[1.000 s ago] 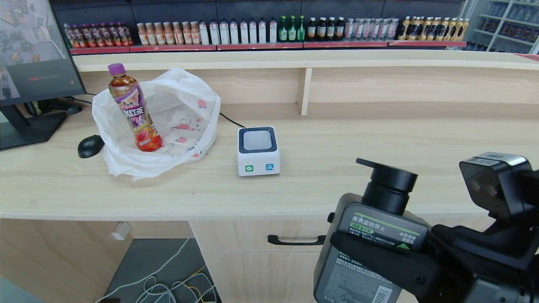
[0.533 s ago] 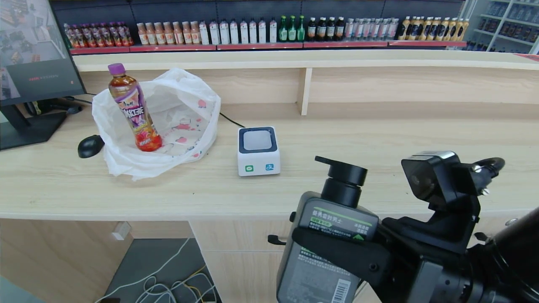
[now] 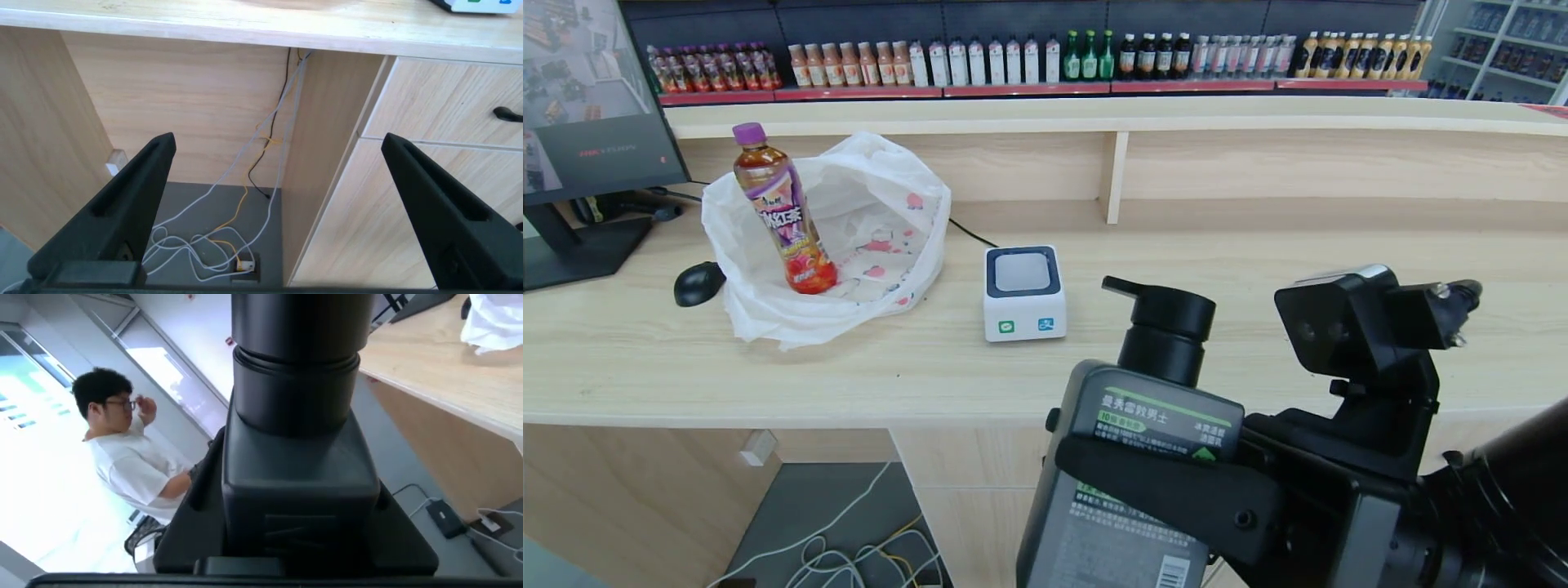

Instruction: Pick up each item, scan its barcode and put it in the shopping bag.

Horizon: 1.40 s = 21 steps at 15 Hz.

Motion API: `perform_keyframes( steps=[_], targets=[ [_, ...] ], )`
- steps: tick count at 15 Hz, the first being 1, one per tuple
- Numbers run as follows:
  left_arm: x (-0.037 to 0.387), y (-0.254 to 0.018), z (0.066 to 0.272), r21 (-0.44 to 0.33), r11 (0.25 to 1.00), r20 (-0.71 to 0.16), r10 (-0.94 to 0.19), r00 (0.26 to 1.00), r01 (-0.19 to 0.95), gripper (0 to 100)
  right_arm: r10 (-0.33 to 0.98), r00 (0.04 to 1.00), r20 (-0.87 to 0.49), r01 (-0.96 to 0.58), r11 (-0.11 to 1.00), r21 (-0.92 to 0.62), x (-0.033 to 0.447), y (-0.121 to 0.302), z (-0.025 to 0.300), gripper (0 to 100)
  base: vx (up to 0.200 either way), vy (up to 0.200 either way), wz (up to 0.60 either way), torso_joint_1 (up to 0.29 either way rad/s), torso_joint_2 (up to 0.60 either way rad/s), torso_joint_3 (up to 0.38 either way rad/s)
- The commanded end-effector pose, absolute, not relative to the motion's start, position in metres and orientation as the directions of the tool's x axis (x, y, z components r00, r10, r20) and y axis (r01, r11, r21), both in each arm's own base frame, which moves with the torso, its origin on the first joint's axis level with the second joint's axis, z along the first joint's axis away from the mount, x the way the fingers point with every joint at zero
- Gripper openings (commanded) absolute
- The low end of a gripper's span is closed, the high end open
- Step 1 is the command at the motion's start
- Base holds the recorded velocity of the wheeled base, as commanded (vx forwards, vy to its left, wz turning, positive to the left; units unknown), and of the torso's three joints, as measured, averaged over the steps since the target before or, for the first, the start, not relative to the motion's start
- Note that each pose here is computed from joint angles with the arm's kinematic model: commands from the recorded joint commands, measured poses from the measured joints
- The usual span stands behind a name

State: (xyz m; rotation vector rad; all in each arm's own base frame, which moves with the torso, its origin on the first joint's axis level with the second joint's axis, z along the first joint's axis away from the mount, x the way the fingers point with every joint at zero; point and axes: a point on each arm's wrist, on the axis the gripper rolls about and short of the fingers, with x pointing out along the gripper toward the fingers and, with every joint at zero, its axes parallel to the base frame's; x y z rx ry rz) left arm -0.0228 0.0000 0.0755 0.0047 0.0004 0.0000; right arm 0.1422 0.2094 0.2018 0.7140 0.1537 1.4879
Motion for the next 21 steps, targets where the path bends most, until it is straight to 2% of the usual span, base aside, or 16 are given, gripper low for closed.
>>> perform_keyframes(
  steps=[1,10,14,21],
  targets=[
    [-0.023,0.000,0.075,0.005,1.000,0.000,0.000,1.000,0.000,100,0.934,0.109,0.341,-0.854,-0.088,0.513,0.140,0.208,0.206,0,0.000,0.000,0.00,0.000,0.00,0.000],
    [-0.023,0.000,0.075,0.005,1.000,0.000,-0.002,1.000,0.002,100,0.934,0.102,0.343,-0.826,-0.113,0.552,0.139,0.212,0.206,0,0.000,0.000,0.00,0.000,0.00,0.000],
    [-0.023,0.000,0.075,0.005,1.000,0.000,0.000,1.000,0.000,100,0.911,0.092,0.402,-0.838,-0.147,0.526,0.145,0.218,0.222,0,0.000,0.000,0.00,0.000,0.00,0.000],
    [-0.023,0.000,0.075,0.005,1.000,0.000,0.000,1.000,0.000,100,0.888,0.218,0.404,-0.843,-0.037,0.536,0.167,0.208,0.220,0,0.000,0.000,0.00,0.000,0.00,0.000]
  ],
)
